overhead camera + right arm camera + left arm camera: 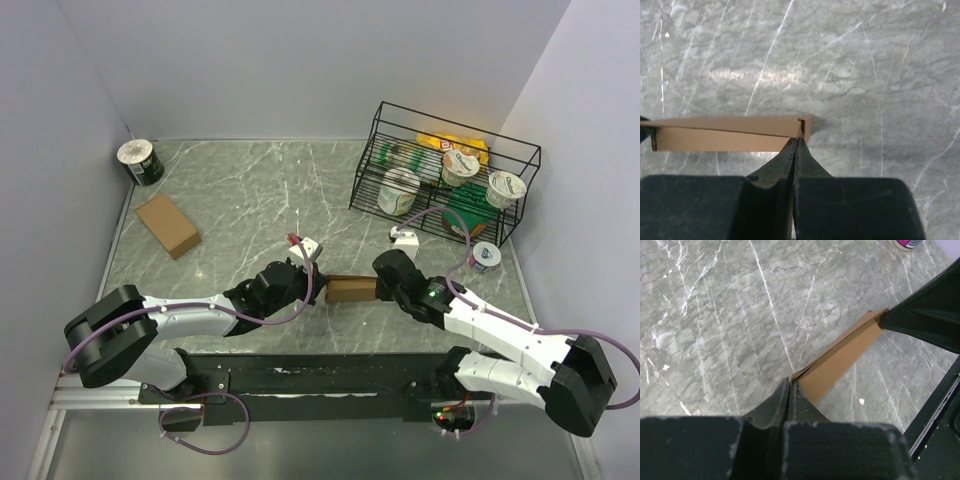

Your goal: Fold the paper box

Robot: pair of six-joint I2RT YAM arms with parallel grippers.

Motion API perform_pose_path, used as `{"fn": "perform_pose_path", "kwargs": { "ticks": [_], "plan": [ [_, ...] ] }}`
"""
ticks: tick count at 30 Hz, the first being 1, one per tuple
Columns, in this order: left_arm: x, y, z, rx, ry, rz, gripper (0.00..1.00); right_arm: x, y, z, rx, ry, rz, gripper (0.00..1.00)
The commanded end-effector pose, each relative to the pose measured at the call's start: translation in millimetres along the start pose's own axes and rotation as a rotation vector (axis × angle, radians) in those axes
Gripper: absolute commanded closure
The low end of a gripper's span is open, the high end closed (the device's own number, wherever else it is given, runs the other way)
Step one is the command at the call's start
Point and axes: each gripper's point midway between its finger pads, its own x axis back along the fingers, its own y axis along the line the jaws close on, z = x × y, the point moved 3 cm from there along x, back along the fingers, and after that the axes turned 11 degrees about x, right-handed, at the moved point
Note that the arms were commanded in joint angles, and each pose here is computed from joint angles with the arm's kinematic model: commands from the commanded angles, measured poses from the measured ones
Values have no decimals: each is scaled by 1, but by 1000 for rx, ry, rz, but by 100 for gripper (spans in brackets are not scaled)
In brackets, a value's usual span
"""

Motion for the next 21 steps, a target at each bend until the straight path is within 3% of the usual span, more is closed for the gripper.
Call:
{"fn": "perform_pose_path", "kwargs": {
  "ticks": [1, 2, 3, 4, 9, 14, 21],
  "plan": [
    [1, -1, -12, -36, -37, 3, 99, 13, -21, 26, 69, 116, 63, 88],
    [1, -1, -12, -41, -39, 6, 99, 17, -21, 22, 68, 108, 57, 81],
    [2, -1, -13, -49, -37, 10, 99, 19, -21, 20, 65, 102, 53, 65],
    [2, -2, -13, -55, -36, 12, 99, 23, -21, 17, 56, 88, 42, 59],
    [2, -4, -13, -79, -25, 20, 99, 40, -13, -5, 37, 16, -33, 39],
    [2, -3, -13, -100, -20, 24, 99, 50, -6, -29, 114, -60, -99, 39],
    [3, -3, -14, -136, -17, 31, 99, 42, 1, -58, 237, -65, -180, 57]
  ]
}}
